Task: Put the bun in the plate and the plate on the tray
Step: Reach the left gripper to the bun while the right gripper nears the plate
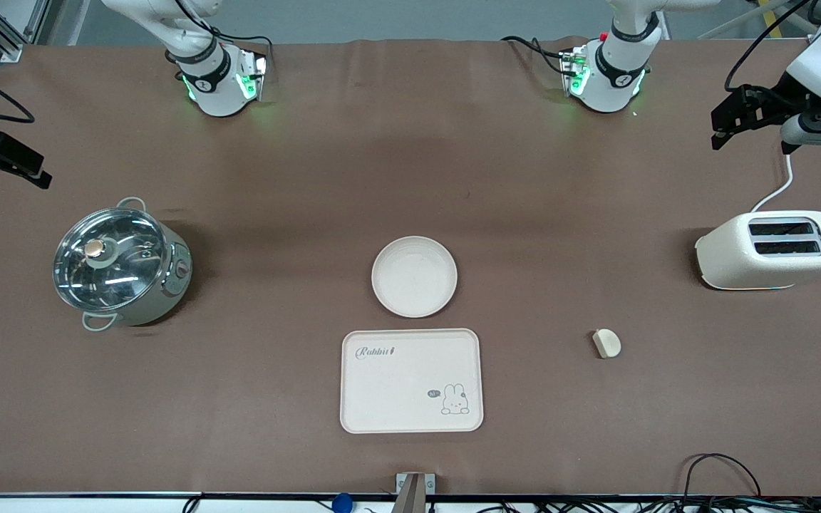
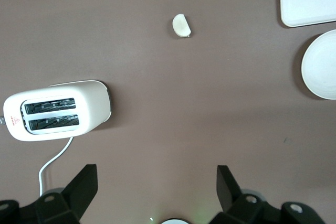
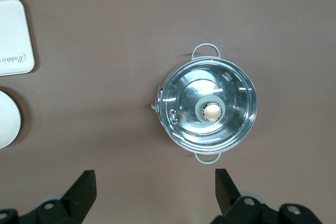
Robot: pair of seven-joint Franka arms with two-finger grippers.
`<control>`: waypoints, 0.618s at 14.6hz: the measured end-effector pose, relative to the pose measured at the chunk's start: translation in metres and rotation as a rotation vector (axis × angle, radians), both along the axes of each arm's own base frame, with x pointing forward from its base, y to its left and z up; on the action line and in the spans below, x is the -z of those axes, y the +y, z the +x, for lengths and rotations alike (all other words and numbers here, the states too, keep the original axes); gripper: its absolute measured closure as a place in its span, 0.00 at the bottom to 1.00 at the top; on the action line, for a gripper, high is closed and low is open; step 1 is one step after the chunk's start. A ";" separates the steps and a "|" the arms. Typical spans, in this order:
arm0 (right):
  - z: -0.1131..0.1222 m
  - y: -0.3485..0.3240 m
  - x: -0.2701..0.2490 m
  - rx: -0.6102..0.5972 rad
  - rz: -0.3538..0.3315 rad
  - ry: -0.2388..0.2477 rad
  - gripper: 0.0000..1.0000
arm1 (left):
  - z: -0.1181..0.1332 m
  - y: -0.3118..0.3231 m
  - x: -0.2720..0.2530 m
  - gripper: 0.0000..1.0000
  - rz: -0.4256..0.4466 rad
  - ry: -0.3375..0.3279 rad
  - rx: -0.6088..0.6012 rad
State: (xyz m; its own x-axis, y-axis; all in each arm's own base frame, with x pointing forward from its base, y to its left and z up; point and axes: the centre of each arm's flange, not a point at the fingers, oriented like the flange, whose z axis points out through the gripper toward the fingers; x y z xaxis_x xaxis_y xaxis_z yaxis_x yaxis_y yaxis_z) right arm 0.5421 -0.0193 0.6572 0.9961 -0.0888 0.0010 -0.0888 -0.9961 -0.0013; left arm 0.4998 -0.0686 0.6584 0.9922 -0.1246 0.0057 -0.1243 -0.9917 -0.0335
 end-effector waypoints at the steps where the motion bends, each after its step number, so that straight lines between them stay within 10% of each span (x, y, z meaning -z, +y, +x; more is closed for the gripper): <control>1: 0.000 0.000 0.000 -0.001 0.000 -0.001 0.00 | 0.000 0.000 0.001 0.00 0.000 0.001 0.000; 9: 0.000 0.021 -0.014 -0.034 0.023 -0.032 0.00 | 0.056 -0.001 0.052 0.00 -0.001 0.020 -0.024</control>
State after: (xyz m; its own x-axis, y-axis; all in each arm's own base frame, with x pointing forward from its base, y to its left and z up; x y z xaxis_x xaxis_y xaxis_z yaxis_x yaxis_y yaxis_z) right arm 0.5416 0.0012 0.6710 0.9980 -0.0549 0.0317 -0.0540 -0.9982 -0.0270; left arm 0.5557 -0.0697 0.6068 0.9948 -0.1005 -0.0143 -0.1009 -0.9944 -0.0305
